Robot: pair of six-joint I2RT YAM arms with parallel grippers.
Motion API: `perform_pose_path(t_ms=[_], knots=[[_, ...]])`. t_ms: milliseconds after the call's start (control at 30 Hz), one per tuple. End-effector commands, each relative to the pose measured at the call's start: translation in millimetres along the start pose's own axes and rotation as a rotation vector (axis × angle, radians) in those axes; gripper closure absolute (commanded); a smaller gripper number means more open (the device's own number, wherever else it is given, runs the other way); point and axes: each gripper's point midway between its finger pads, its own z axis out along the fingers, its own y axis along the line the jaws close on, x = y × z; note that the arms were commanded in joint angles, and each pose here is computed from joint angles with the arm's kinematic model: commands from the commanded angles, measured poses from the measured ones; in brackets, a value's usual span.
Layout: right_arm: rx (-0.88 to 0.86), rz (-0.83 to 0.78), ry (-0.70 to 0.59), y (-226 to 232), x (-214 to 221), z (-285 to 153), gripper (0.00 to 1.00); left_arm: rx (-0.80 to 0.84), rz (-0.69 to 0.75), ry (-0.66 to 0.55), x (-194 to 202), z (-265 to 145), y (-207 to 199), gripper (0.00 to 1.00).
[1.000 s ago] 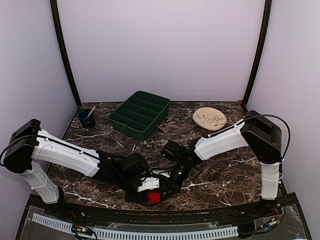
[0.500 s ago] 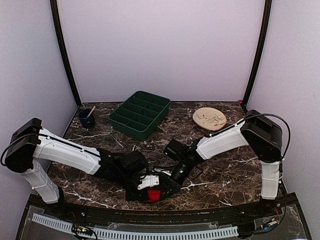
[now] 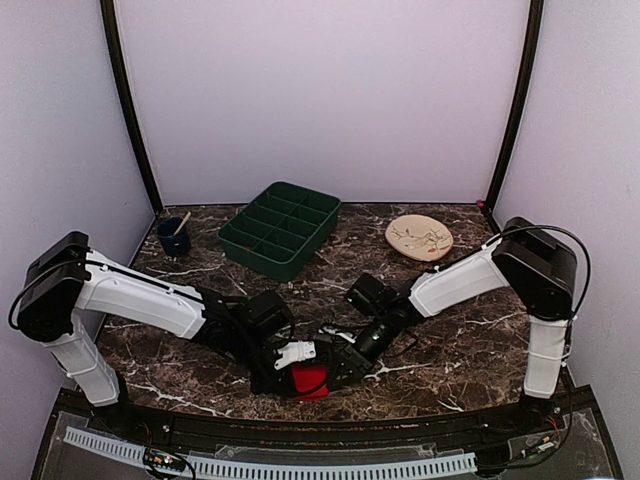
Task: Roll the socks
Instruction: Roll the sock at the center of the board.
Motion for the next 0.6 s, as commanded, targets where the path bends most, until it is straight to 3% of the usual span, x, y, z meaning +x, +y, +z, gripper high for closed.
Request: perform_pose_path(t_ms=[0, 567], knots=[[0.045, 0.007, -0.06, -6.4, -8.6, -11.3, 0.72, 0.083, -0.053, 0.046, 10.0, -1.3, -6.8, 0.97], [0.246, -0.033, -0.201, -23.4, -18.2, -39.7, 0.71, 0.28, -0.185, 0.109, 18.3, 1.4, -18.3, 0.97]])
